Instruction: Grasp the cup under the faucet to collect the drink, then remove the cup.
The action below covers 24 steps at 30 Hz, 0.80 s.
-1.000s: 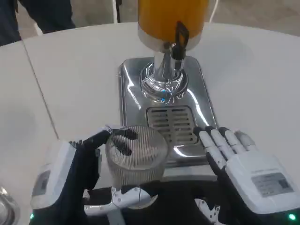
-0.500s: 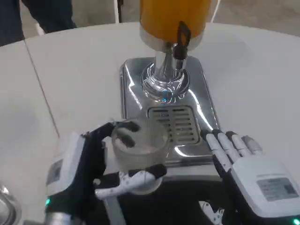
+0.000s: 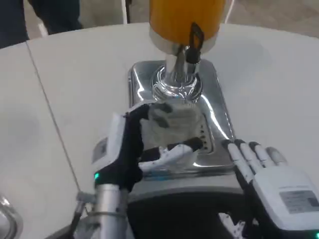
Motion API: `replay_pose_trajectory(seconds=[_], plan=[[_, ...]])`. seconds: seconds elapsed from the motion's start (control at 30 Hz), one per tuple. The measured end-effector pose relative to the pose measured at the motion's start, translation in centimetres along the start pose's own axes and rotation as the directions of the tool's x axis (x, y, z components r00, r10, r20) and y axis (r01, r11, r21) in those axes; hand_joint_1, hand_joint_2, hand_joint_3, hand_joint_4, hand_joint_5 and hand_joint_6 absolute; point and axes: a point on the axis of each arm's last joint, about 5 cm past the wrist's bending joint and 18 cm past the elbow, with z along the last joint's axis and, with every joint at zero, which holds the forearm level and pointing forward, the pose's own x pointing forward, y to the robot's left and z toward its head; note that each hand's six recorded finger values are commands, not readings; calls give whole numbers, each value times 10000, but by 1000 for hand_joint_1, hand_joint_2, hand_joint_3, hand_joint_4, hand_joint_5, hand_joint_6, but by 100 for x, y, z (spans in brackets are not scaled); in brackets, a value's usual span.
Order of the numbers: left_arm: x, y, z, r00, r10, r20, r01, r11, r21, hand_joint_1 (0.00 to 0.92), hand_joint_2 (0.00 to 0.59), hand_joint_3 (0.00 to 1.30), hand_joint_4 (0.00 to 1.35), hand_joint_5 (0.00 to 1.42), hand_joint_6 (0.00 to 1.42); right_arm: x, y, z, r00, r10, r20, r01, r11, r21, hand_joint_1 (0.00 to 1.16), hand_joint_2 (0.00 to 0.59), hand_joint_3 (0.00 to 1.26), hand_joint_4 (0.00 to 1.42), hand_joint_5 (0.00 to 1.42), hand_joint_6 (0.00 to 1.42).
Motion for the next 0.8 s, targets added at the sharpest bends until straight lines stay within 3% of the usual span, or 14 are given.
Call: replay_pose_trajectory(seconds=[0.1, 0.37, 0.53, 0.8], plan=[[76, -69, -5, 10000, 15, 17, -15, 10000, 52, 624, 48, 1162, 1203, 1424, 1424, 13, -13, -12, 9999, 58, -98, -59, 10000, -39, 526, 504, 0, 0, 0, 15], [332, -187, 28, 9988, 386, 288, -392, 9990, 199, 624, 48, 1162, 1203, 1424, 1424, 20, -87, 30, 10000, 36, 32, -36, 10000, 22, 526, 504, 0, 0, 0, 15], [452, -239, 71, 9965, 649, 531, -668, 9972, 341, 630, 50, 1162, 1190, 1424, 1424, 27, -89, 37, 9998, 205, 31, -205, 9997, -91, 526, 504, 0, 0, 0, 15], [405, -401, 52, 9978, 633, 218, -643, 9966, 522, 632, 50, 1170, 1176, 1424, 1424, 50, -104, 44, 9997, 228, 61, -227, 9997, -133, 526, 504, 0, 0, 0, 17]])
